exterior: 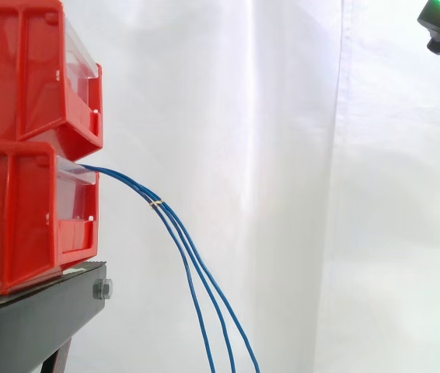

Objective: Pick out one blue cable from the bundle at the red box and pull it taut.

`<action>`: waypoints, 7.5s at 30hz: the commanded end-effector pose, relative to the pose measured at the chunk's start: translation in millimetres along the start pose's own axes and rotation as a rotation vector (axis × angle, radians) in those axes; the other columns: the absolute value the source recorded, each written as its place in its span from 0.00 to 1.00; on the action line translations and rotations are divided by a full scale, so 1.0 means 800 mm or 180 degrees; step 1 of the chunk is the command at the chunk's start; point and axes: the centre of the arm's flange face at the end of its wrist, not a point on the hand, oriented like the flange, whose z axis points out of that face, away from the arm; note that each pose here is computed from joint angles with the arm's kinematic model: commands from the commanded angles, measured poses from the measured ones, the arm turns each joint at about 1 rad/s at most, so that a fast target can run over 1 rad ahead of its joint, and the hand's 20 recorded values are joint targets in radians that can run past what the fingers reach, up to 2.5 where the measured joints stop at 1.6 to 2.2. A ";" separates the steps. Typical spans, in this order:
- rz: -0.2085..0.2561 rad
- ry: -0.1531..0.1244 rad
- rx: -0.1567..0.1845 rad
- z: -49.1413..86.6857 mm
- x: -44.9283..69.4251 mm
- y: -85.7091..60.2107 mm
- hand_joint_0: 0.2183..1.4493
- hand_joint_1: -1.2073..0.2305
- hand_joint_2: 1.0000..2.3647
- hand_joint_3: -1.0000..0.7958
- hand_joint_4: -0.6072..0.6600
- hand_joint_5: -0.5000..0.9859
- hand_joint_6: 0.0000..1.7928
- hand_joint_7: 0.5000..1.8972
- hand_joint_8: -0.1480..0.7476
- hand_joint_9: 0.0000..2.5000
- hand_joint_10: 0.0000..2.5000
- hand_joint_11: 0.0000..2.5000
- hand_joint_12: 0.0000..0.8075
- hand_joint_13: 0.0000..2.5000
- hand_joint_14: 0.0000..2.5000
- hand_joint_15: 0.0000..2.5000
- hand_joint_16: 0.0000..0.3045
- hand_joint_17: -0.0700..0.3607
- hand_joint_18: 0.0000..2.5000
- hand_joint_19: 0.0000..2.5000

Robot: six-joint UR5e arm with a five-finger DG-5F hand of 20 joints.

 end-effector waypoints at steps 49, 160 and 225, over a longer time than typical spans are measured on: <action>-0.0169 -0.0577 -0.0126 0.120 0.017 -0.138 0.22 0.42 0.00 0.28 0.56 0.19 0.28 0.10 0.40 0.24 0.00 0.13 0.34 0.22 0.00 0.14 0.13 0.37 0.16 0.20; 0.0251 -0.0496 -0.0595 0.304 0.066 -0.271 0.27 0.43 0.00 0.32 0.62 0.23 0.28 0.21 0.42 0.25 0.01 0.16 0.36 0.21 0.01 0.15 0.13 0.37 0.16 0.21; 0.0294 -0.0420 -0.0780 0.309 0.060 -0.263 0.30 0.43 0.01 0.36 0.55 0.25 0.28 0.39 0.42 0.26 0.01 0.17 0.35 0.22 0.01 0.15 0.12 0.36 0.17 0.22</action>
